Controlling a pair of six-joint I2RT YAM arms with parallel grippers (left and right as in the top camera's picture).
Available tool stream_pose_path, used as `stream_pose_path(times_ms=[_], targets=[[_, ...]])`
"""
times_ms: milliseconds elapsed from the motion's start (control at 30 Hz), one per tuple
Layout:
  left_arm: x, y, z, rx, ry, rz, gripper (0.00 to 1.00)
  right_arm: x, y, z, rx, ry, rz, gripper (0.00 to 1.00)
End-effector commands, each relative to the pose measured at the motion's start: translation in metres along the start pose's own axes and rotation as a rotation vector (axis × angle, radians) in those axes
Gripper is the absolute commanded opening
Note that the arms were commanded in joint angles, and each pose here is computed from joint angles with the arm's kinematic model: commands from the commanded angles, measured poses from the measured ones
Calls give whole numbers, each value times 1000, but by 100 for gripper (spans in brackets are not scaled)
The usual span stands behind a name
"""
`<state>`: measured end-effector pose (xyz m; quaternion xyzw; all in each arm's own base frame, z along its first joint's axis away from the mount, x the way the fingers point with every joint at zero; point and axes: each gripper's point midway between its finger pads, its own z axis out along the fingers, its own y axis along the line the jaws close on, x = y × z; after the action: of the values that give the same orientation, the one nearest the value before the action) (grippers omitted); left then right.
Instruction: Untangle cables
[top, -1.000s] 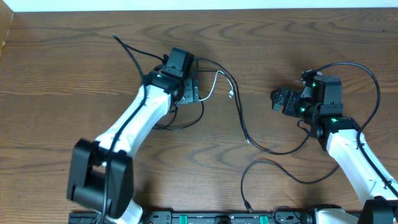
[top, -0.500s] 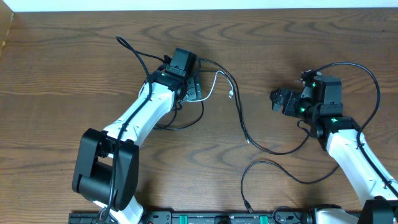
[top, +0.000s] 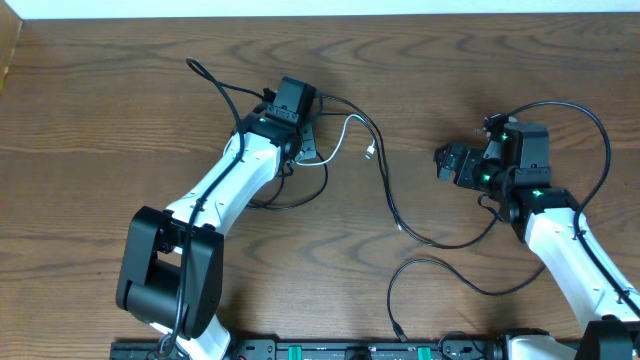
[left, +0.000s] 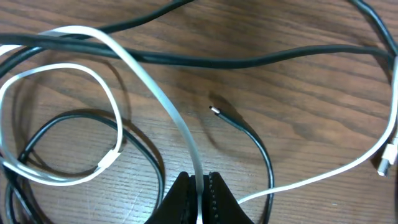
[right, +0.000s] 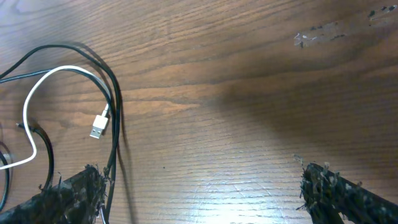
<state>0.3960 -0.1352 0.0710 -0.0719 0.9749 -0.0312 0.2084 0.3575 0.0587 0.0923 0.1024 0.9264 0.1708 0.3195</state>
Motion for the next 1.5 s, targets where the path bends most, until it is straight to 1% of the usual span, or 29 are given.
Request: stream_pose_path(times_ms=[0,67,100,200,367,467,567,767,900,1033,1267,1367,1467], targets=[[-1,-17,-1,91,24,-6,8,2,0,0,-4,6,-2,99],[3,-33,-5,182,56,0,8,2,0,0,-3,9,-1,99],[9,-61,-16,351,91,64,8,3,0,0,-2,11,-1,99],[13,-98,-48,602,97,198,8,3,0,0,-2,12,0,99],[15,-129,-122,904,-24,478,7,5,4,0,-26,21,-1,99],[16,-136,-168,1017,-119,593,7,5,8,-1,-53,27,-10,99],[12,-133,-208,1037,-231,648,8,7,13,-1,-79,34,-49,99],[4,-125,-278,1052,-448,711,8,8,17,-1,-106,43,-55,99],[3,-119,-318,1056,-589,766,7,8,38,-5,-224,47,-82,99],[2,-112,-341,1030,-674,775,8,3,74,-17,-435,33,-142,99],[7,-106,-364,1036,-735,790,7,1,118,-45,-718,10,-251,99],[5,-105,-373,1039,-777,800,8,4,127,-51,-774,5,-306,99],[2,-106,-382,1045,-820,807,8,6,133,-52,-789,0,-330,99]])
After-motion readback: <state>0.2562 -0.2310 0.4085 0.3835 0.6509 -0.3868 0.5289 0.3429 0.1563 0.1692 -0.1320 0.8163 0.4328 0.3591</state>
